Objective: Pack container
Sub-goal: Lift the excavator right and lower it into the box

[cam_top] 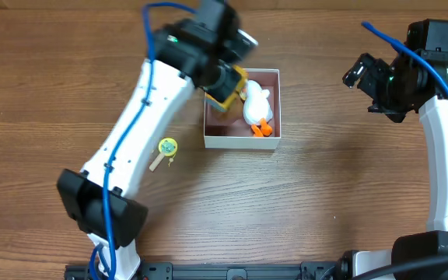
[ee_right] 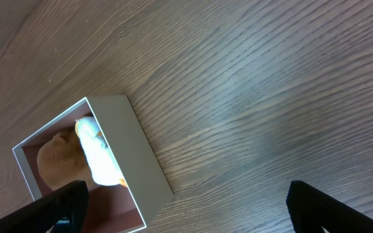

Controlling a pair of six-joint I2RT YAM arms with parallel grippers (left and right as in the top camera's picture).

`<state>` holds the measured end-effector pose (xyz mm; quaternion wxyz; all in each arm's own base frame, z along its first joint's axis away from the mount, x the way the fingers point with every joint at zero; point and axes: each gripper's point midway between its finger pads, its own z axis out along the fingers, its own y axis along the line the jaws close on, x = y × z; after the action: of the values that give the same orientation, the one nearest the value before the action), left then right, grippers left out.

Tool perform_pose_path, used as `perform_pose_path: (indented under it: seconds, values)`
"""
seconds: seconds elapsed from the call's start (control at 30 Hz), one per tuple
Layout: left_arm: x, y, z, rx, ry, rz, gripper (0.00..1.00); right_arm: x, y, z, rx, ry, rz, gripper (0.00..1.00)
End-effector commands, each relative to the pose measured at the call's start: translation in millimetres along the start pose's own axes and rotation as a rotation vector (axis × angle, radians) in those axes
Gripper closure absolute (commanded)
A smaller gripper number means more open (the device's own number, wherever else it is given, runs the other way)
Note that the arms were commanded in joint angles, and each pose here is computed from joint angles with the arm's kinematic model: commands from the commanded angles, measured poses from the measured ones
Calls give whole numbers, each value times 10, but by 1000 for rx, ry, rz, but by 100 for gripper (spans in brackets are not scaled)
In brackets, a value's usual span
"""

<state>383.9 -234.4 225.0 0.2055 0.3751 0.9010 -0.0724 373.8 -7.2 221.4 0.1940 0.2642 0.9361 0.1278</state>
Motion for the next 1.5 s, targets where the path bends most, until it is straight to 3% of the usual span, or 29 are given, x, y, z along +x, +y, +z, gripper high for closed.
perform_pose_path:
  seconds: [0.0,0.2,0.4,0.47,0.57,0.63,0.73,1.0,1.23,1.4,1.47]
  values:
    - [9,-174,215,13,53,346,96,-54,61,-97,-22,-28,-7,0]
    - [153,-176,783,67,165,592,96,-22,45,-96,-15,-16,-7,0]
    - [377,-212,1155,150,259,657,95,-21,27,-96,-6,-16,-11,0]
    - [425,-312,1163,199,265,655,87,-21,28,-96,-6,-16,-11,0]
    - [444,-370,1149,210,274,660,62,-21,28,-96,-6,-16,-11,0]
    - [454,-379,1138,206,283,665,22,-20,28,-96,-6,-16,-11,0]
    - [457,-385,1096,200,289,618,0,-15,26,-96,-5,-14,-10,0]
    - [184,-375,573,146,231,454,0,-12,23,-96,-4,-13,-10,0]
    - [27,-298,-378,65,92,323,0,-13,25,-96,-4,-13,-11,0]
    - [117,171,-816,-140,61,165,0,-13,23,-96,-4,-13,-10,0]
    - [207,445,-912,-221,66,22,8,-12,22,-96,-4,-12,-10,0]
